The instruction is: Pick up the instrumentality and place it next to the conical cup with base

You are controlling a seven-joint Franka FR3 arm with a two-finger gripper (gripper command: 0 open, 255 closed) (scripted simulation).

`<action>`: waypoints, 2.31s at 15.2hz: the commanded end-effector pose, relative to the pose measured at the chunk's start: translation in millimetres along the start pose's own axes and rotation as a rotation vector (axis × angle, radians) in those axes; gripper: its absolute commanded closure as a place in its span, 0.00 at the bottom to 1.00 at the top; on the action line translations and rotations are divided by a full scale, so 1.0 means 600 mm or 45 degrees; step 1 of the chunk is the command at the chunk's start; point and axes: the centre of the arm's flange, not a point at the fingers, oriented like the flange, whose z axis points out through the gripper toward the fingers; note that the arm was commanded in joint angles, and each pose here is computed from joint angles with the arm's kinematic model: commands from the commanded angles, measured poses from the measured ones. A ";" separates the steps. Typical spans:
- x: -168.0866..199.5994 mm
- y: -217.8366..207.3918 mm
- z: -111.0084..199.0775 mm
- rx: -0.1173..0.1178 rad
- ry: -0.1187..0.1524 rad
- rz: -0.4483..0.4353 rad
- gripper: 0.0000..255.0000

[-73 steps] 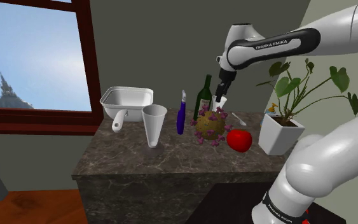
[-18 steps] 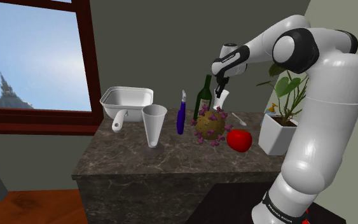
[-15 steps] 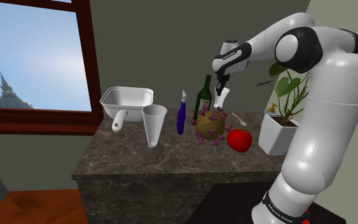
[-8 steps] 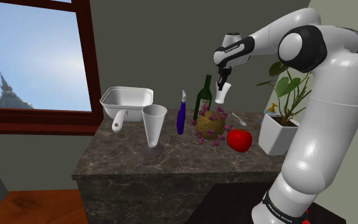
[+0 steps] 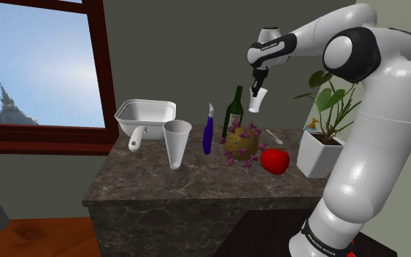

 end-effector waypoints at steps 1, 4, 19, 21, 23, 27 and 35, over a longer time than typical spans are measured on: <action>0.003 0.006 -0.018 0.000 0.000 0.000 1.00; 0.005 0.014 -0.043 0.000 0.000 0.000 1.00; 0.012 0.053 -0.169 0.000 0.000 0.000 1.00; 0.013 0.059 -0.185 0.000 0.000 0.000 1.00; 0.014 0.064 -0.202 0.000 0.000 0.000 1.00; 0.015 0.049 -0.228 0.000 0.000 0.000 1.00; 0.015 -0.119 -0.281 0.000 0.000 0.000 1.00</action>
